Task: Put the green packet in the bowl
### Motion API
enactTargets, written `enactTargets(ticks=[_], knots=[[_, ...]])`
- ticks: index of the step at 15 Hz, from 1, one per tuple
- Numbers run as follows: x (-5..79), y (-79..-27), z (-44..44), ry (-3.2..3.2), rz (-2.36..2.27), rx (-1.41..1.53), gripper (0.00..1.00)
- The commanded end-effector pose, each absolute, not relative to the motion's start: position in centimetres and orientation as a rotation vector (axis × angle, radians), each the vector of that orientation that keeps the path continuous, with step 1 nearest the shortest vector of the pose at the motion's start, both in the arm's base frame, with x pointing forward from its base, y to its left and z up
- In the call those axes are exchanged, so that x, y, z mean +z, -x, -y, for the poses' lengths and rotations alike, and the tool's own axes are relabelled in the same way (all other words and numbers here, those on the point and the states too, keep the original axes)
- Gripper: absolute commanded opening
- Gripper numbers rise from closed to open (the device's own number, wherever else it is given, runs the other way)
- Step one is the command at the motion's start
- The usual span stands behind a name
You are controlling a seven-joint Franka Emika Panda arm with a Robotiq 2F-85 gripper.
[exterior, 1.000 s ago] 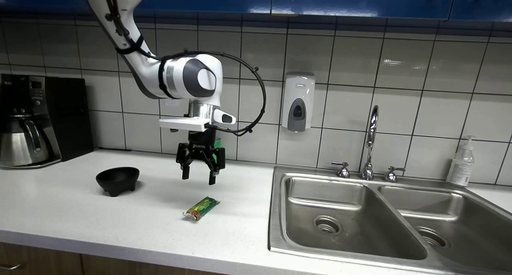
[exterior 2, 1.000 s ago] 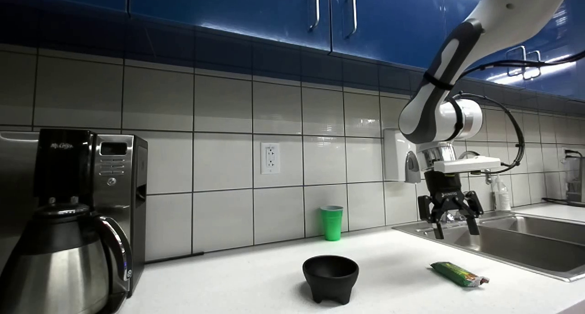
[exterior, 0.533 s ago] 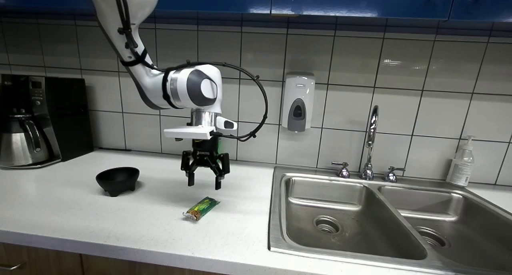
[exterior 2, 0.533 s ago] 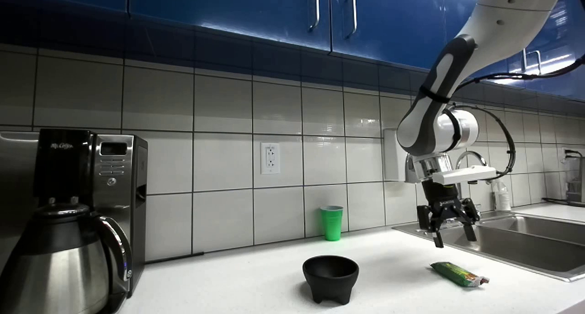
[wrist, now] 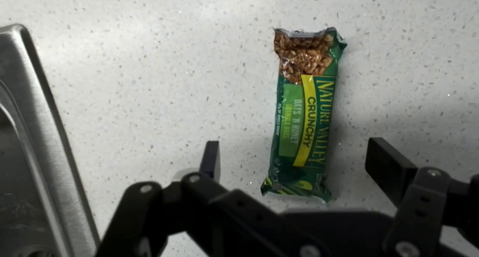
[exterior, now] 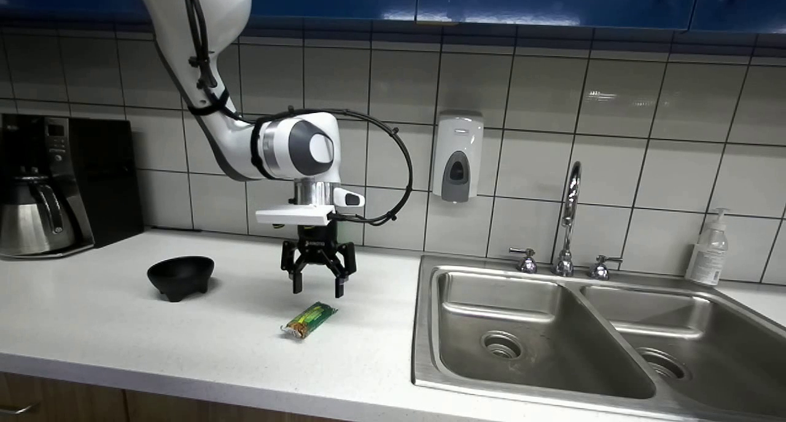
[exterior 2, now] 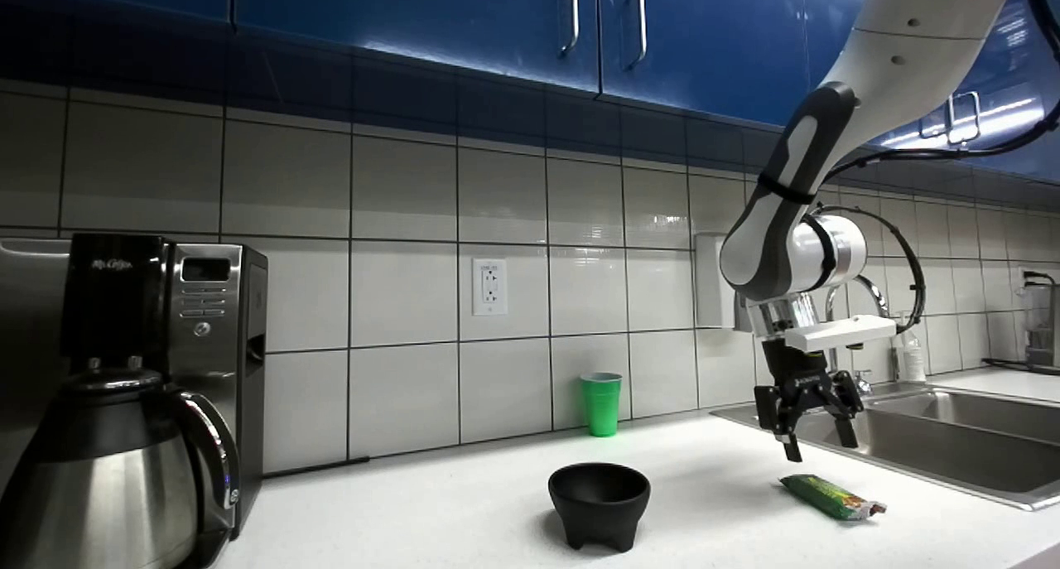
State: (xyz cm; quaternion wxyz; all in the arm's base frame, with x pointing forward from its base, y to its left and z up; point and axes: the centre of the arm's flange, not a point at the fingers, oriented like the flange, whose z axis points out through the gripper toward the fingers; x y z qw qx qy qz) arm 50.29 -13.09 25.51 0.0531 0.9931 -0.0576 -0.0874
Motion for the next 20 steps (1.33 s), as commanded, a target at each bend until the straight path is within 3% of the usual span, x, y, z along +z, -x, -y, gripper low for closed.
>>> enactTargets(ticks=[1,20], knots=[[25.0,-50.6,13.0,-3.031,0.116,-0.25,1.0],[20.3,-50.2,12.4,-3.028,0.023,-0.314,1.0]])
